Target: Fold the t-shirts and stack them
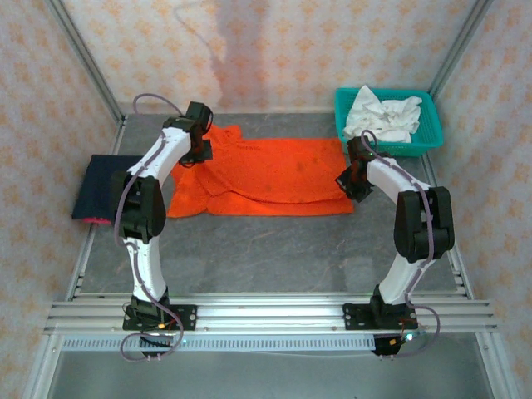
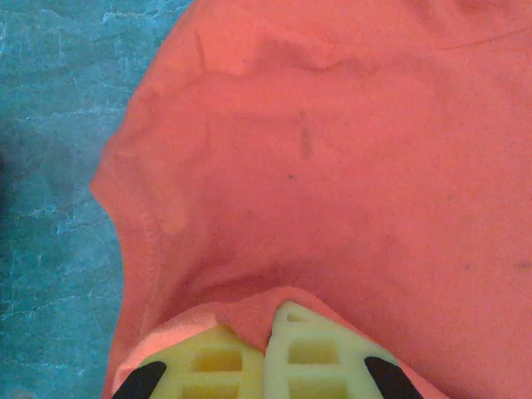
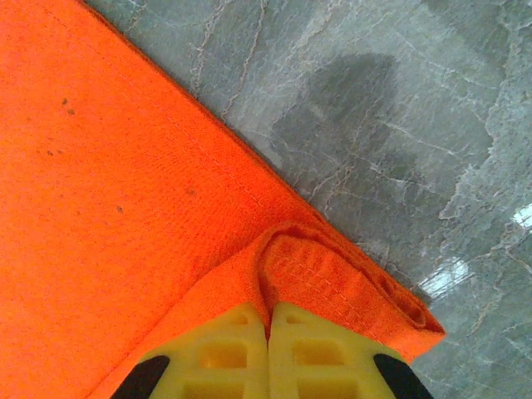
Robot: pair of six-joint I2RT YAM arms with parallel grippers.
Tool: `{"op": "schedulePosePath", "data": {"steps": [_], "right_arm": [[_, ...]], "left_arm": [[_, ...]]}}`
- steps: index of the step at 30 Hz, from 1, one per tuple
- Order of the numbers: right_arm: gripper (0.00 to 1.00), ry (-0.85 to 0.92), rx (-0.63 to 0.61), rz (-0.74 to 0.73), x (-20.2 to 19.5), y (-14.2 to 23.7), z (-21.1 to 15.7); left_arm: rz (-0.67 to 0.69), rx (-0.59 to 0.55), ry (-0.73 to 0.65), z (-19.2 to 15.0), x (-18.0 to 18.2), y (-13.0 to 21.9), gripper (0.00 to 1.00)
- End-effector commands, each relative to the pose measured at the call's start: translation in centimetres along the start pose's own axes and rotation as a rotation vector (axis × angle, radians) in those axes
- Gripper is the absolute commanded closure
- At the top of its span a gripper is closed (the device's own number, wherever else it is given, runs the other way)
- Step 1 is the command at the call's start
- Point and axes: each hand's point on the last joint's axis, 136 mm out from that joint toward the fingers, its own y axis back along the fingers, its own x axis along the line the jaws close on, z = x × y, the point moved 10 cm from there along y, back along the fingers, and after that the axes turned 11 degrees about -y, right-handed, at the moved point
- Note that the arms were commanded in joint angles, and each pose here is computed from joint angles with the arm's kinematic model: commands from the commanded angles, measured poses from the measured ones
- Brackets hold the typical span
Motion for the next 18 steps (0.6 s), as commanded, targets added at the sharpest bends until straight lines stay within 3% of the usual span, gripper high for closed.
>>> {"op": "schedulePosePath", "data": {"steps": [1, 7, 11, 14, 18], "right_arm": [[0.93, -0.003, -0.034, 0.005, 0.5, 0.0, 0.6], [0.87, -0.004, -0.028, 0.029, 0.9, 0.1, 0.7], [0.69, 0.0, -0.027, 0.084, 1.4, 0.6, 0.7], [0.51, 0.014, -0.052, 0.142, 1.5, 1.5, 0.7], [0.37, 0.066, -0.108, 0.231, 1.2, 2.8, 0.6]], "left_arm": [[0.043, 0.015, 0.015, 0.2, 0.6, -0.9, 1.0], [0.046, 0.025, 0.036, -0.1, 0.6, -1.7, 1.0], [0.054, 0.038, 0.074, -0.3, 0.8, -2.2, 0.9], [0.016, 0.008, 0.12, -0.4, 0.9, -1.9, 0.45], [-0.033, -0.052, 0.177, -0.6, 1.1, -0.2, 0.06]]}}
